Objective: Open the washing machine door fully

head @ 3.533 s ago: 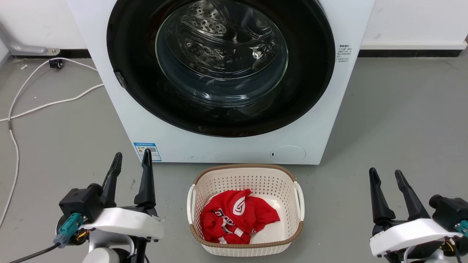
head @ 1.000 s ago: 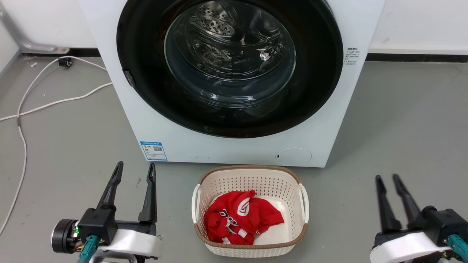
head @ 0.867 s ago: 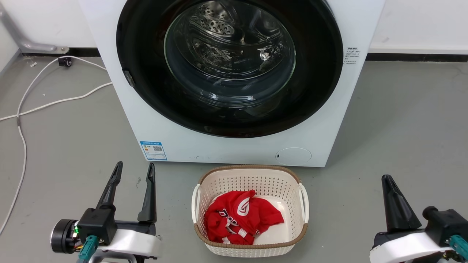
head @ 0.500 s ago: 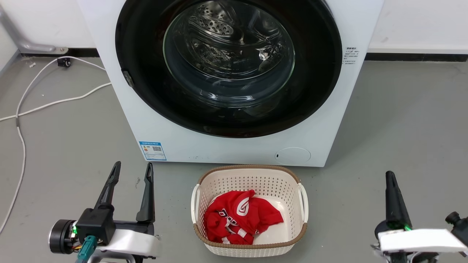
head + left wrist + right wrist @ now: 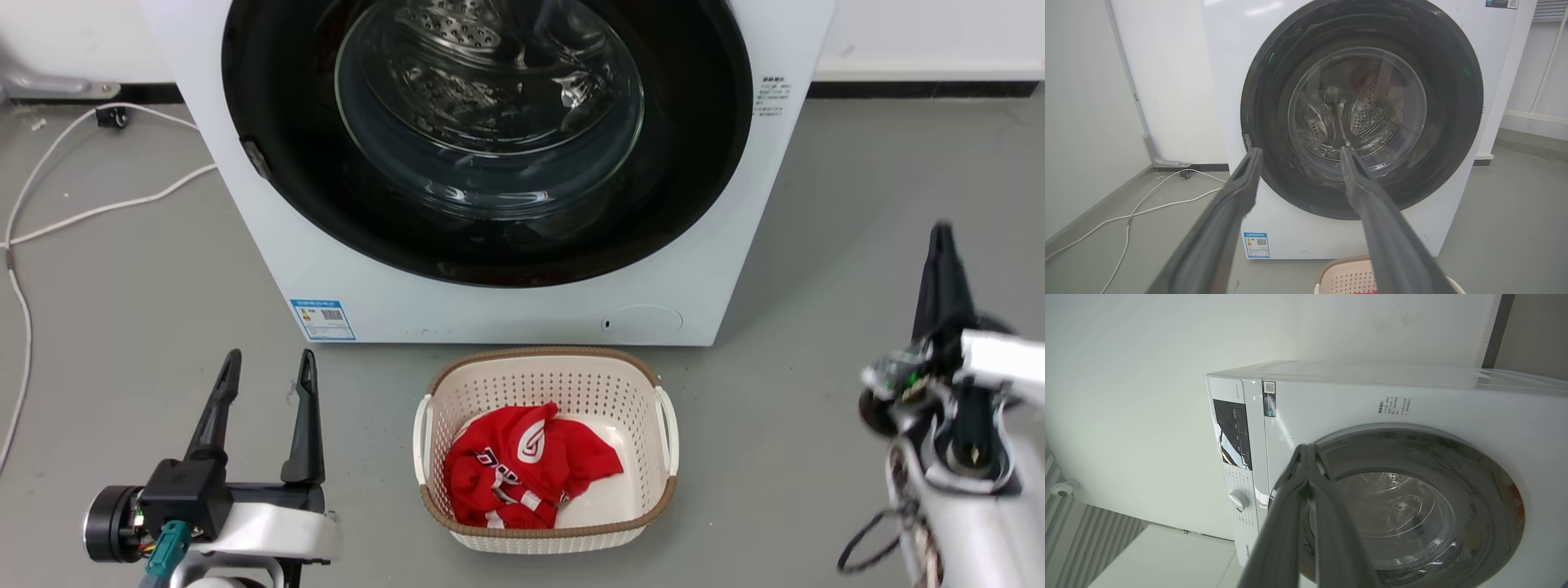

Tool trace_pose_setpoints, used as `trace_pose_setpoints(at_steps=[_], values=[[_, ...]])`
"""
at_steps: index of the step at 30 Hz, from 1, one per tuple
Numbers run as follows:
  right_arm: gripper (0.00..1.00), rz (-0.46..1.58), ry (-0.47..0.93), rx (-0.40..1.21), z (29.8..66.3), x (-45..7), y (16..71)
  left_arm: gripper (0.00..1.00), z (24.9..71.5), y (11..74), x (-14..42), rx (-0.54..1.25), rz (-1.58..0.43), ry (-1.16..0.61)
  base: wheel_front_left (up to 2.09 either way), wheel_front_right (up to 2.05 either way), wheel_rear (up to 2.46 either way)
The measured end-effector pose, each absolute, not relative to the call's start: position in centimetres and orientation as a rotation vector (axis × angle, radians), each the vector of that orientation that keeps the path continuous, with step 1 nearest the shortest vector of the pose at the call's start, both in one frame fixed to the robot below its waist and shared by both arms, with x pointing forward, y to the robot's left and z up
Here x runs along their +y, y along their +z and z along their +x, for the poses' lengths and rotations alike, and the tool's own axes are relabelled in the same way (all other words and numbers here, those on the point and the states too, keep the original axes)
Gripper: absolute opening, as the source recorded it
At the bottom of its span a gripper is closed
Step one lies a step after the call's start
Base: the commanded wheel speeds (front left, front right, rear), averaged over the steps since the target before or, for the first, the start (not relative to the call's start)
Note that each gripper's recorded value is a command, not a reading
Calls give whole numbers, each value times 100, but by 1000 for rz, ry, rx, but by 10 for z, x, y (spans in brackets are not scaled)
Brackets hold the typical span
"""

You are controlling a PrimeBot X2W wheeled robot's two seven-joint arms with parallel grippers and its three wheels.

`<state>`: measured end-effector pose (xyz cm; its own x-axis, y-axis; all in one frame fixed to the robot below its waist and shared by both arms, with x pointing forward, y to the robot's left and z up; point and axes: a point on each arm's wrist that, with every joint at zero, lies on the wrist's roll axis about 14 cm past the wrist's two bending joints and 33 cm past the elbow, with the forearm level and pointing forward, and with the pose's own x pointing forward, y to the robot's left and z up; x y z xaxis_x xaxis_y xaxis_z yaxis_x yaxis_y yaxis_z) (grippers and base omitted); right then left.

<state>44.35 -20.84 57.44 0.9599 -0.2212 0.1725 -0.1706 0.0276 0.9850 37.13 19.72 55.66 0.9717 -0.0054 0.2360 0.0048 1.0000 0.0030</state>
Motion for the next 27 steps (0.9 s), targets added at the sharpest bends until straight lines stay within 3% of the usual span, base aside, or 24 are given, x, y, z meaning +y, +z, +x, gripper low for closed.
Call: trace_pose_setpoints(at_steps=[9, 16, 17, 27], values=[[0, 1430, 112, -189, 528, -209, 622, 100, 390, 554, 197, -234, -5, -12, 0, 0, 0], [0, 1251, 225, -18, 592, -178, 652, 100, 411, 553, 199, -241, -5, -15, 0, 0, 0], [0, 1186, 252, 61, 615, -162, 655, 100, 423, 552, 200, -243, -3, -19, 0, 0, 0], [0, 986, 281, 287, 665, -116, 624, 100, 451, 539, 203, -231, -5, -24, 0, 0, 0]])
